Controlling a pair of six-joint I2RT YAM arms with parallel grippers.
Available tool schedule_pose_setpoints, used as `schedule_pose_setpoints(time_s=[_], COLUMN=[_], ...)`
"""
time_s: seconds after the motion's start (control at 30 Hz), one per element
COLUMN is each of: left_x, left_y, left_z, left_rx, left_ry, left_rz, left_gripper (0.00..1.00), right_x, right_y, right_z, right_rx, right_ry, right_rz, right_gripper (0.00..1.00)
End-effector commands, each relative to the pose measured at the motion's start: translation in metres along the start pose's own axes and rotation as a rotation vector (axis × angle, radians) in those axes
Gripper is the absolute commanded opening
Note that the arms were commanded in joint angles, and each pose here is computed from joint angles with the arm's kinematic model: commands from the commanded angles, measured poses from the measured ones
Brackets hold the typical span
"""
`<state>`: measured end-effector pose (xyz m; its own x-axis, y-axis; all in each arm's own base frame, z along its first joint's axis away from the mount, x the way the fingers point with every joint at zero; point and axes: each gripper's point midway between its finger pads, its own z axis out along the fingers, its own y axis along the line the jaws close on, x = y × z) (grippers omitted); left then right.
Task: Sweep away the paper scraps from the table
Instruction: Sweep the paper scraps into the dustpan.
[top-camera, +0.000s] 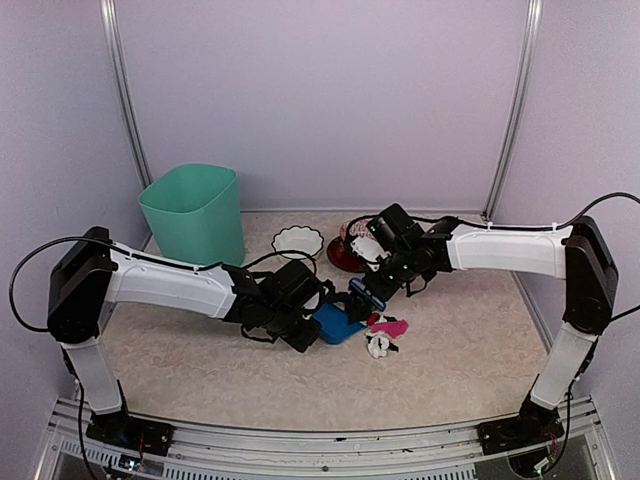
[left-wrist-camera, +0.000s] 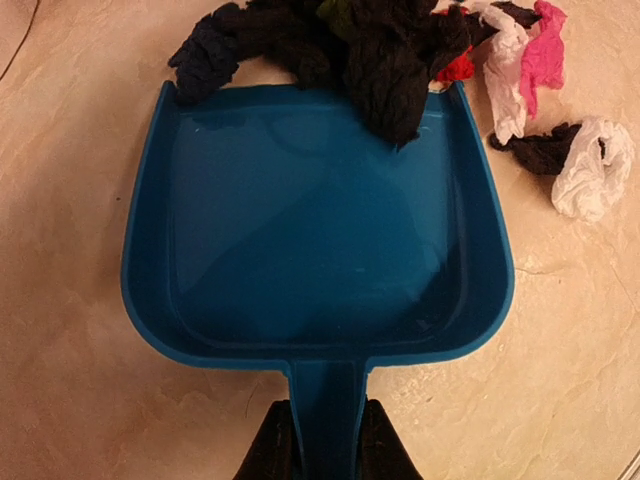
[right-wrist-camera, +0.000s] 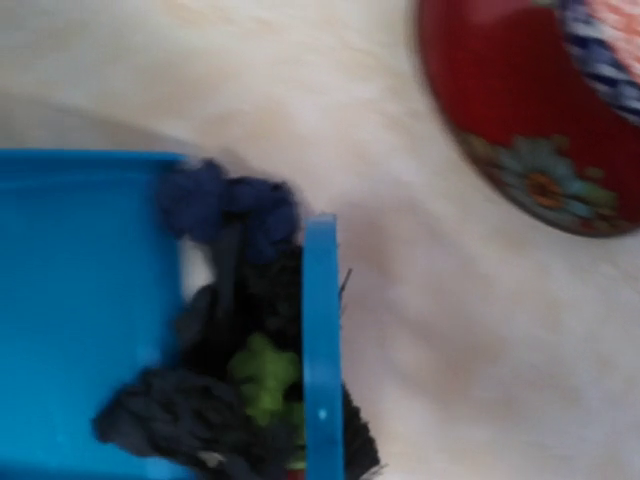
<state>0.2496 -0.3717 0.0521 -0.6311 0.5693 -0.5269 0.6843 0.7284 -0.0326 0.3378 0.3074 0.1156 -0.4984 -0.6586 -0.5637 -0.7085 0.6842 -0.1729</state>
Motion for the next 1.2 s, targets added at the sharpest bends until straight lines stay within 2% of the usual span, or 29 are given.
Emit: schedule_pose_setpoints(time_s=[0.0,0.27,0.53,0.73,1.17], left_x=[0.012,0.029,0.047,0.062,0.085], left_y=[-0.002,-0.002,-0.001,-0.002,-0.029], left_z=[0.009,0.009,0.001,-0.012,-0.034], left_rx=[0.027,0.054,0.058,0.045,0.033], left_ry=[0.016,0.006,-0.026,-0.042,-0.020], left_rz=[-0.002,-0.027,-0.054,-0.068,-0.022], left_gripper=[0.00,0.00,0.00,0.00,0.00], right_x=[-0.022,-0.031,-0.031,-0.007,0.063], right_y=[0.036,0.053,0.009,-0.020,0.009], right_z=[-0.022,-0.051,-0.079,-0.094,-0.081], right_rx=[-0.153,-0.183,0.056,0.206,0.134], right_ry=[-0.071,-0.116,-0.131,-0.081,0.087], right_rz=[0.038,0.011,0.081,0.159,0.258], right_gripper=[0.00,0.00,0.00,0.00,0.00])
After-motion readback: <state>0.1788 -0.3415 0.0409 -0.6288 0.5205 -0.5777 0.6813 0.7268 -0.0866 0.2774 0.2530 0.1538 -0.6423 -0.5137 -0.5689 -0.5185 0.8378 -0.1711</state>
